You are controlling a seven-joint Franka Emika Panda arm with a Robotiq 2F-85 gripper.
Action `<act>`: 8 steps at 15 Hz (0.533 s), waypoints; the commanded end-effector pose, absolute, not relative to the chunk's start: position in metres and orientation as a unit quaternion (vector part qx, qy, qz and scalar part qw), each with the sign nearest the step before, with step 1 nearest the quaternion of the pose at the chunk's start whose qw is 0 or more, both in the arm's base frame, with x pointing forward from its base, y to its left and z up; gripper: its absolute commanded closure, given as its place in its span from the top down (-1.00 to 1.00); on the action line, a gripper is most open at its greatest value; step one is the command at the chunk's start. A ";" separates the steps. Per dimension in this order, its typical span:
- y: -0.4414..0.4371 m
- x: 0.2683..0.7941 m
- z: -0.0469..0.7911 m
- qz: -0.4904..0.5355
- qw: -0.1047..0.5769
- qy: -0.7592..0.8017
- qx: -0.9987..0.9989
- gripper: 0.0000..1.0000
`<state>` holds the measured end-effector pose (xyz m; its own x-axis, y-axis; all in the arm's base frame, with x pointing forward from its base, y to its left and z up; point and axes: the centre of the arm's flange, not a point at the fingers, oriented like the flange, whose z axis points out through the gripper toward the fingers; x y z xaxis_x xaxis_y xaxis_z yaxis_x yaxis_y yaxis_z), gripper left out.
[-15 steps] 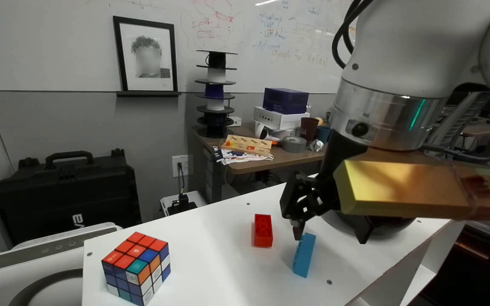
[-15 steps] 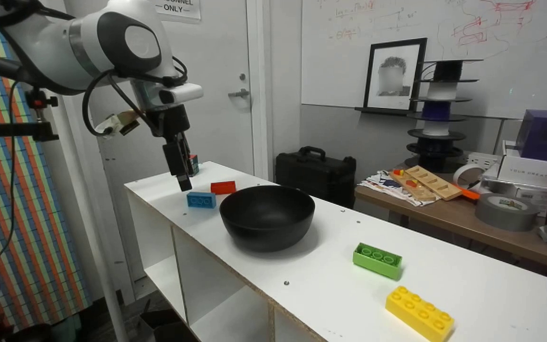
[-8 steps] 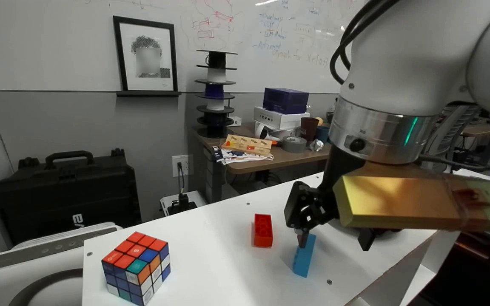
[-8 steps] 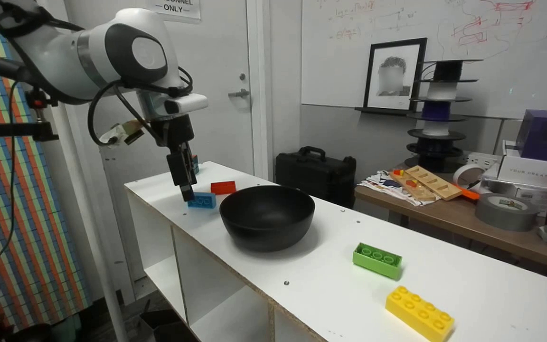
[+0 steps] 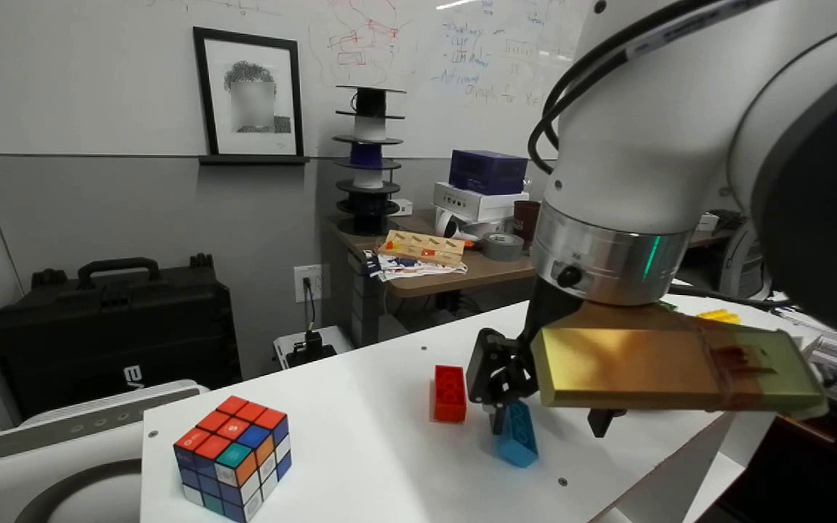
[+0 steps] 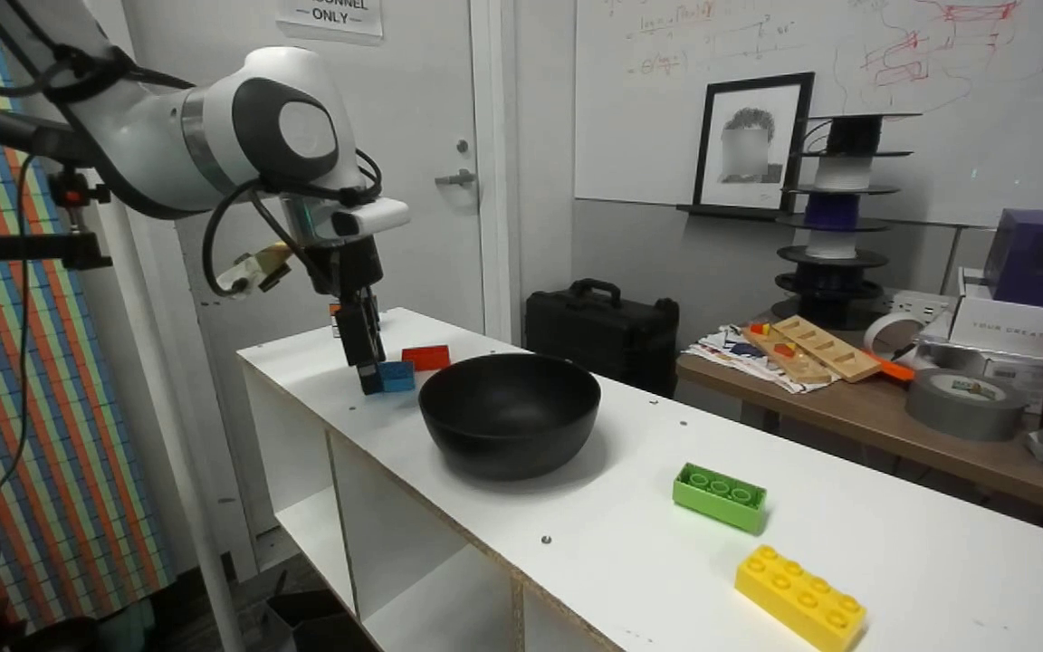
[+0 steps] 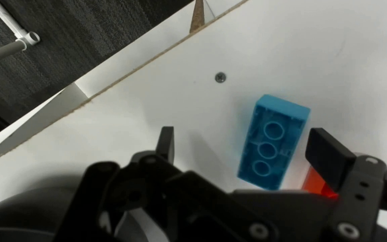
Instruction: Pick up the green, orange, blue and yellow from the table and put them in the bowl
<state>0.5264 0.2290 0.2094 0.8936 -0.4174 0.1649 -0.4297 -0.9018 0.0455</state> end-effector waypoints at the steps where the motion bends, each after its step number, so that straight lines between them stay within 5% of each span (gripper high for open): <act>1: 0.241 0.541 0.202 0.085 0.044 -0.205 0.974 1.00; 8: 0.244 0.541 0.198 0.084 0.049 -0.201 0.975 1.00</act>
<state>0.5303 0.2395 0.2003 0.9004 -0.4030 0.1640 -0.4157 -0.9081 0.0506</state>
